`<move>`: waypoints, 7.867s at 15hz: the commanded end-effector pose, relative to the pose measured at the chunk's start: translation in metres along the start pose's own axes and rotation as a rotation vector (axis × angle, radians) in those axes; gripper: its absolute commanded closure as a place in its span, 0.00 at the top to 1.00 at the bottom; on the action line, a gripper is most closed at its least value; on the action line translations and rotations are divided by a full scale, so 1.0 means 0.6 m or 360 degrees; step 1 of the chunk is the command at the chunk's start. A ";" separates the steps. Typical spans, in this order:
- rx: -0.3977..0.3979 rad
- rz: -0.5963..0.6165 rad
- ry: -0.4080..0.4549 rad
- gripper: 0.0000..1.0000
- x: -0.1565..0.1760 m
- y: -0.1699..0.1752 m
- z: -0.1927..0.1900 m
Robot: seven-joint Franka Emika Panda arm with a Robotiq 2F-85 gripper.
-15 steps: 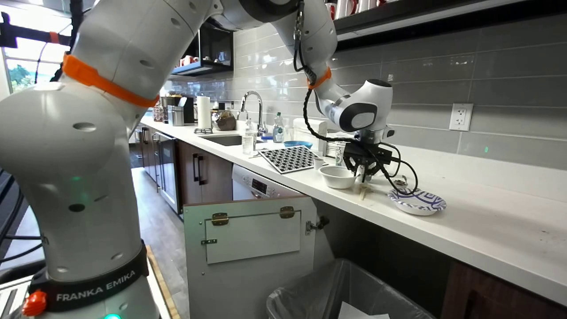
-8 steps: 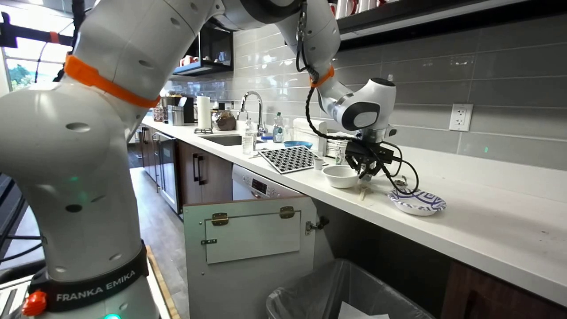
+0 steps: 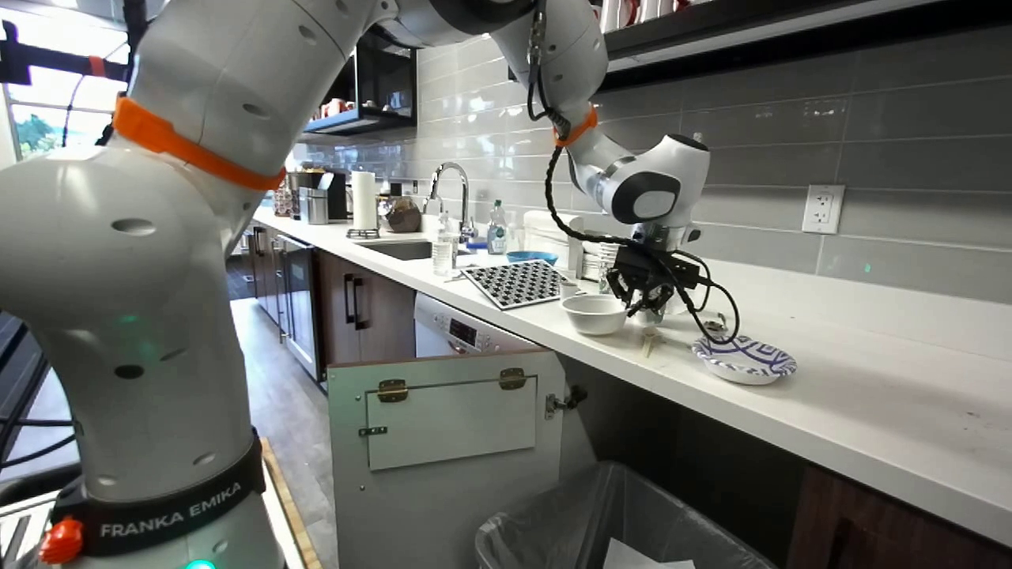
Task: Pour the contents in the white bowl into the coffee cup on the right.
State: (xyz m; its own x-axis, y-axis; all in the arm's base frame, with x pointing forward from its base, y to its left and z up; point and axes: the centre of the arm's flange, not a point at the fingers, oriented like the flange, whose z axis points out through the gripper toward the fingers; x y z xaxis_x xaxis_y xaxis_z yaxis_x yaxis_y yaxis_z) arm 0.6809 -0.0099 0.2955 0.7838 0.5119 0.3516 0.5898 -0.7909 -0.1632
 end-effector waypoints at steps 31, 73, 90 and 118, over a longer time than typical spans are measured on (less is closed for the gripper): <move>-0.0810 -0.0681 0.0535 0.07 0.113 -0.090 -0.277; -0.1424 -0.0937 0.0858 0.02 0.131 -0.072 -0.191; -0.1668 -0.1213 0.0939 0.02 0.110 -0.096 -0.177; -0.1956 -0.1649 0.1125 0.02 0.054 -0.151 -0.171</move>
State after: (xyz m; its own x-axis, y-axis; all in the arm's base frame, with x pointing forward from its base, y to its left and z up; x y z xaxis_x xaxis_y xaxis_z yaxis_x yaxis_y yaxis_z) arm 0.6452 0.0428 0.4209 -0.1870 0.9556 0.2278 0.0347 -0.2254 0.9737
